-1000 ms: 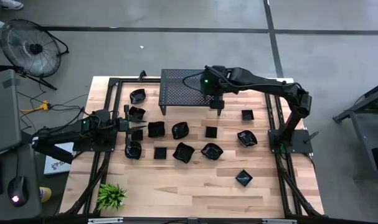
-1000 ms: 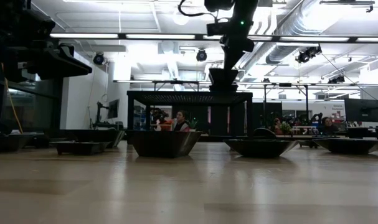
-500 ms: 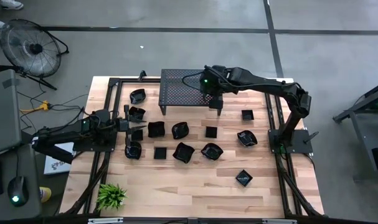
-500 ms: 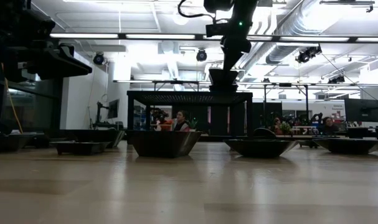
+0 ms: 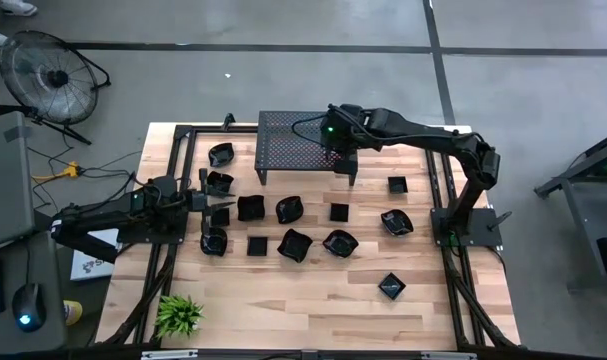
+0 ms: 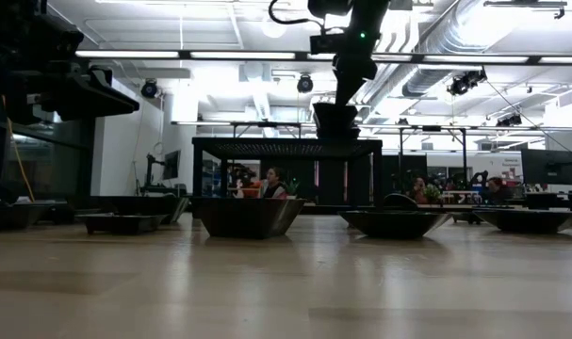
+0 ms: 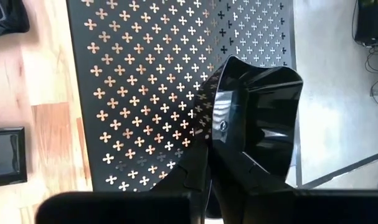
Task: Pick & Place Mini shaped plates
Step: Stack the black distorted square plate on top of the black distorted square plate on the shelf
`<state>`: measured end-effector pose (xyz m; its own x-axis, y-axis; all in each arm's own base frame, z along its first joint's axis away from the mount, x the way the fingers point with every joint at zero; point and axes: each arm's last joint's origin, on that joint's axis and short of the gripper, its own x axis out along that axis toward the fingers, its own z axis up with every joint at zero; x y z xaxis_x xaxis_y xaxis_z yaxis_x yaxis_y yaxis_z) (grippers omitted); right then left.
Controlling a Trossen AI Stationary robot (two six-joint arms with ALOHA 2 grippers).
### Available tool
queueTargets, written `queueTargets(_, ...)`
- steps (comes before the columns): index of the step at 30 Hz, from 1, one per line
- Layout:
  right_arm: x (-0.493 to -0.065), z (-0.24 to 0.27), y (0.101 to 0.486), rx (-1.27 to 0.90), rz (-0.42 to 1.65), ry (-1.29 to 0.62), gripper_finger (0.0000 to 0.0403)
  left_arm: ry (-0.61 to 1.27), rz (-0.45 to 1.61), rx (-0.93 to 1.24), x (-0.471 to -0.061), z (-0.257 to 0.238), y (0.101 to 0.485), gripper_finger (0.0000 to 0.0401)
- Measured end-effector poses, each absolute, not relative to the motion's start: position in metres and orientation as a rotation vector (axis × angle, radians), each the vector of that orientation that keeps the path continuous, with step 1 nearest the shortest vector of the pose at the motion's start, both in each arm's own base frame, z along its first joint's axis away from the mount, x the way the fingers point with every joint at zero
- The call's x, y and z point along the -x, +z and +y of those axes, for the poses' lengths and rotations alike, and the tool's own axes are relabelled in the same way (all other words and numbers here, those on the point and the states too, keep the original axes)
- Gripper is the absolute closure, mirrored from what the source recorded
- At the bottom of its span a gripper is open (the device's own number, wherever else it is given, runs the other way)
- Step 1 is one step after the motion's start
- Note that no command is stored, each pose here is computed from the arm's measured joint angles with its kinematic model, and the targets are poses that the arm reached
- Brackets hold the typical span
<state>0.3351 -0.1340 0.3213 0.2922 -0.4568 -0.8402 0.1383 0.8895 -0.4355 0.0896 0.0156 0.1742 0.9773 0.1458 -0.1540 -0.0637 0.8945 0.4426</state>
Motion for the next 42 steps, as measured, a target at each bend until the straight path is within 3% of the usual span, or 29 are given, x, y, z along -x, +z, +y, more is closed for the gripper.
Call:
queueTargets(23,-0.328,-0.151,0.321,0.273,1.223,-0.434,0.0378,0.109,0.186,-0.451,-0.09,0.016,0.174,0.0321)
queueTargets(42,-0.328,-0.151,0.322,0.261,1.215,-0.456,0.0303,0.109,0.186,-0.451,-0.09,0.016,0.174,0.0321)
